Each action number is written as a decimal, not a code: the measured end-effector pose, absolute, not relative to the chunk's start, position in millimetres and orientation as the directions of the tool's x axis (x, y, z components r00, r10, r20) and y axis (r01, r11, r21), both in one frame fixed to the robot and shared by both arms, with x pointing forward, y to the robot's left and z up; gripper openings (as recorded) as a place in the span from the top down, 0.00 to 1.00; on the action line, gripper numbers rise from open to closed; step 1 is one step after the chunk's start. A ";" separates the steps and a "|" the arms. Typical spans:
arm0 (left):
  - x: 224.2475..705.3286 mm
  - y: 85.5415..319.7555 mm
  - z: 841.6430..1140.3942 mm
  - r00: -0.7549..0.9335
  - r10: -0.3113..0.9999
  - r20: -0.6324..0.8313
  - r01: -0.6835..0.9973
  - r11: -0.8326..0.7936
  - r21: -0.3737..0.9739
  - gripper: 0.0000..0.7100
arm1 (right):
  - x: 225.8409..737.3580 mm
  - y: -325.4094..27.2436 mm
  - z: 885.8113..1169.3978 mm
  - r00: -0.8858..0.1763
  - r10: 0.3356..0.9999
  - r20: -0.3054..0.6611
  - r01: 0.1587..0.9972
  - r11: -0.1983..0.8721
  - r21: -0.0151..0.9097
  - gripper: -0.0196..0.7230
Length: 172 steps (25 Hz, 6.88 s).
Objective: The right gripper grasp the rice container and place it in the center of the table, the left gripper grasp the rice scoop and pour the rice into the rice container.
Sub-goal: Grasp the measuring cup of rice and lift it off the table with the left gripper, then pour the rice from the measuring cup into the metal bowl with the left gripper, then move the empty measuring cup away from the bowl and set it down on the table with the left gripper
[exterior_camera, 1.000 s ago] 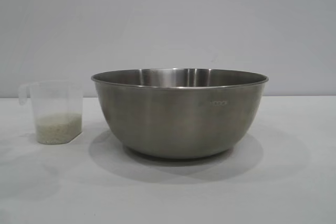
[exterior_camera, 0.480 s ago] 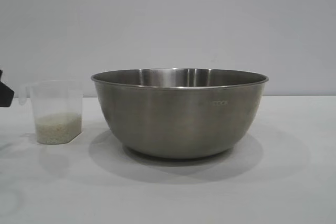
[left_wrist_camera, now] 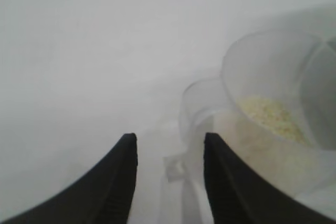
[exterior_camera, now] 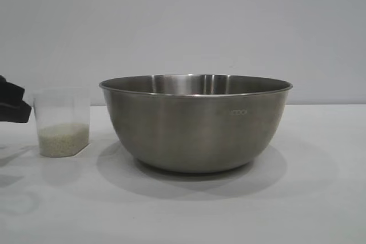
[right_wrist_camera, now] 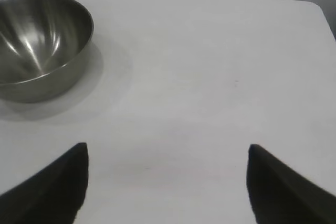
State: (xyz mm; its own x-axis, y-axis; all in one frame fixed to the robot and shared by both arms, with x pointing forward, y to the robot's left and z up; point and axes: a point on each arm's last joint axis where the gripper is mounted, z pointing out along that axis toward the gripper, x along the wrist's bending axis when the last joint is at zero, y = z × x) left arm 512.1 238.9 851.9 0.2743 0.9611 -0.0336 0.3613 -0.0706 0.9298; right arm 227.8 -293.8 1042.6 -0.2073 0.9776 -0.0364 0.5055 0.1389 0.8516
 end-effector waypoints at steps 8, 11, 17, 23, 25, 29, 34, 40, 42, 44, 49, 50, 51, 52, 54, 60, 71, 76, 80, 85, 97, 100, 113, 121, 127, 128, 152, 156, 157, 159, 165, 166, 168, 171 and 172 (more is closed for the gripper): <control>526.8 235.8 849.2 0.277 0.960 -0.031 0.339 -0.067 0.938 0.84 | 227.8 -293.8 1042.6 -0.207 0.978 -0.036 0.505 0.139 0.852 0.21; 528.9 234.1 849.9 0.292 0.956 -0.029 0.332 -0.072 0.941 1.00 | 227.8 -293.8 1042.6 -0.207 0.978 -0.036 0.505 0.139 0.852 0.21; 535.3 230.3 853.4 0.330 0.944 0.006 0.294 -0.109 0.949 1.00 | 227.9 -293.7 1042.6 -0.206 0.978 -0.036 0.506 0.138 0.852 0.21; 545.1 225.3 882.0 0.375 0.922 0.100 0.164 -0.172 0.971 1.00 | 227.9 -293.7 1042.6 -0.206 0.978 -0.036 0.506 0.138 0.852 0.21; 552.1 222.2 898.4 0.388 0.913 0.129 0.093 -0.178 0.980 1.00 | 227.9 -293.7 1042.6 -0.206 0.978 -0.036 0.506 0.138 0.852 0.21; 567.2 210.9 929.7 0.451 0.870 0.200 -0.059 -0.194 0.979 1.00 | 227.9 -293.7 1042.6 -0.206 0.978 -0.036 0.506 0.138 0.852 0.21; 587.4 192.0 958.9 0.547 0.768 0.333 -0.249 -0.231 0.941 1.00 | 227.9 -293.7 1042.6 -0.206 0.978 -0.036 0.506 0.138 0.852 0.21; 600.5 174.2 984.3 0.563 0.610 0.557 -0.468 -0.320 0.824 1.00 | 227.9 -293.7 1042.6 -0.206 0.978 -0.036 0.506 0.138 0.852 0.21; 601.0 169.7 986.5 0.552 0.556 0.621 -0.518 -0.354 0.779 1.00 | 227.9 -293.7 1042.6 -0.206 0.978 -0.036 0.506 0.138 0.852 0.21; 598.7 163.5 987.2 0.544 0.493 0.679 -0.572 -0.374 0.730 1.00 | 227.9 -293.7 1042.6 -0.206 0.978 -0.036 0.506 0.138 0.852 0.21; 590.6 148.1 985.0 0.506 0.361 0.784 -0.675 -0.400 0.620 1.00 | 227.9 -293.7 1042.6 -0.206 0.978 -0.036 0.506 0.138 0.852 0.21; 589.0 144.8 984.7 0.486 0.338 0.806 -0.697 -0.407 0.591 1.00 | 227.9 -293.7 1042.6 -0.206 0.978 -0.036 0.506 0.138 0.852 0.21; 587.7 141.4 983.8 0.469 0.313 0.826 -0.713 -0.418 0.563 1.00 | 227.9 -293.7 1042.6 -0.206 0.978 -0.036 0.506 0.138 0.852 0.21; 586.5 137.8 982.9 0.444 0.286 0.849 -0.731 -0.432 0.528 1.00 | 227.9 -293.7 1042.6 -0.206 0.978 -0.036 0.506 0.138 0.852 0.21; 583.9 130.8 980.9 0.396 0.230 0.889 -0.763 -0.456 0.458 1.00 | 227.9 -293.7 1042.6 -0.206 0.978 -0.036 0.506 0.138 0.852 0.21; 575.9 112.1 976.4 0.214 0.060 0.975 -0.846 -0.488 0.216 1.00 | 227.9 -293.7 1042.6 -0.206 0.978 -0.036 0.506 0.138 0.852 0.21; 569.7 99.0 976.0 -0.100 -0.119 0.988 -0.875 -0.463 -0.145 1.00 | 227.9 -293.7 1042.6 -0.206 0.978 -0.036 0.506 0.138 0.852 0.21; 566.1 93.2 976.1 -0.266 -0.198 0.943 -0.847 -0.419 -0.327 1.00 | 227.9 -293.7 1042.6 -0.206 0.978 -0.036 0.506 0.138 0.852 0.21; 564.9 91.0 975.3 -0.362 -0.244 0.900 -0.814 -0.387 -0.433 1.00 | 227.9 -293.7 1042.6 -0.206 0.978 -0.036 0.506 0.138 0.852 0.21; 565.1 91.0 974.6 -0.443 -0.286 0.850 -0.773 -0.359 -0.523 1.00 | 227.9 -293.7 1042.6 -0.206 0.978 -0.036 0.506 0.138 0.852 0.21; 563.2 90.1 973.3 -0.675 -0.379 0.632 -0.596 -0.223 -0.771 1.00 | 227.9 -293.7 1042.6 -0.206 0.978 -0.036 0.506 0.138 0.852 0.21; 562.9 89.9 973.3 -0.727 -0.395 0.561 -0.535 -0.187 -0.824 1.00 | 227.9 -293.7 1042.6 -0.206 0.978 -0.036 0.506 0.138 0.852 0.21; 553.0 82.1 969.7 -0.832 -0.361 0.422 -0.435 -0.050 -0.899 1.00 | 227.9 -293.7 1042.6 -0.206 0.978 -0.036 0.506 0.138 0.852 0.21; 552.9 81.3 971.5 -0.765 -0.342 0.545 -0.541 -0.117 -0.833 1.00 | 227.9 -293.7 1042.6 -0.206 0.978 -0.036 0.506 0.138 0.852 0.21; 558.5 83.3 981.3 -0.518 -0.222 0.826 -0.751 -0.345 -0.563 1.00 | 227.9 -293.7 1042.6 -0.206 0.978 -0.036 0.506 0.138 0.852 0.21; 560.4 84.3 983.6 -0.455 -0.181 0.872 -0.779 -0.393 -0.488 1.00 | 227.9 -293.7 1042.6 -0.206 0.978 -0.036 0.506 0.138 0.852 0.21; 610.2 191.7 976.4 0.069 0.980 0.189 -0.122 -0.180 0.976 1.00 | 227.9 -293.7 1042.6 -0.206 0.978 -0.036 0.506 0.138 0.852 0.21; 603.9 216.5 959.1 0.069 0.993 0.092 -0.051 -0.089 0.995 1.00 | 227.9 -293.7 1042.6 -0.206 0.978 -0.036 0.506 0.138 0.852 0.21; 600.8 220.3 954.2 0.076 0.994 0.074 -0.031 -0.072 0.997 1.00 | 227.9 -293.7 1042.6 -0.206 0.978 -0.036 0.506 0.138 0.852 0.21; 594.4 224.7 945.8 0.095 0.993 0.065 -0.001 -0.065 0.998 1.00 | 227.9 -293.7 1042.6 -0.206 0.978 -0.036 0.506 0.138 0.852 0.21; 579.0 223.2 911.4 0.160 0.984 0.083 0.048 -0.092 0.995 1.00 | 227.9 -293.7 1042.6 -0.206 0.978 -0.036 0.506 0.138 0.852 0.21; 577.7 223.2 899.9 0.166 0.984 0.069 0.085 -0.084 0.993 1.00 | 227.9 -293.7 1042.6 -0.206 0.978 -0.036 0.506 0.138 0.852 0.21; 576.7 222.8 882.2 0.172 0.984 0.041 0.143 -0.066 0.988 1.00 | 227.9 -293.7 1042.6 -0.206 0.978 -0.036 0.506 0.138 0.852 0.21; 575.7 222.8 867.9 0.174 0.984 0.030 0.185 -0.063 0.981 1.00 | 227.9 -293.7 1042.6 -0.206 0.978 -0.036 0.506 0.138 0.852 0.21; 575.4 222.8 864.8 0.174 0.984 0.029 0.194 -0.063 0.979 1.00 | 227.9 -293.7 1042.6 -0.206 0.978 -0.036 0.506 0.138 0.852 0.21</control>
State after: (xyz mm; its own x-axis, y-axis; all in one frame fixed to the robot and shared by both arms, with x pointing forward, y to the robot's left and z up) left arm 575.4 222.8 864.8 0.1737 0.9844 0.0291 0.1937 -0.0631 0.9790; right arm 227.9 -293.7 1042.6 -0.2060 0.9779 -0.0364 0.5057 0.1382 0.8516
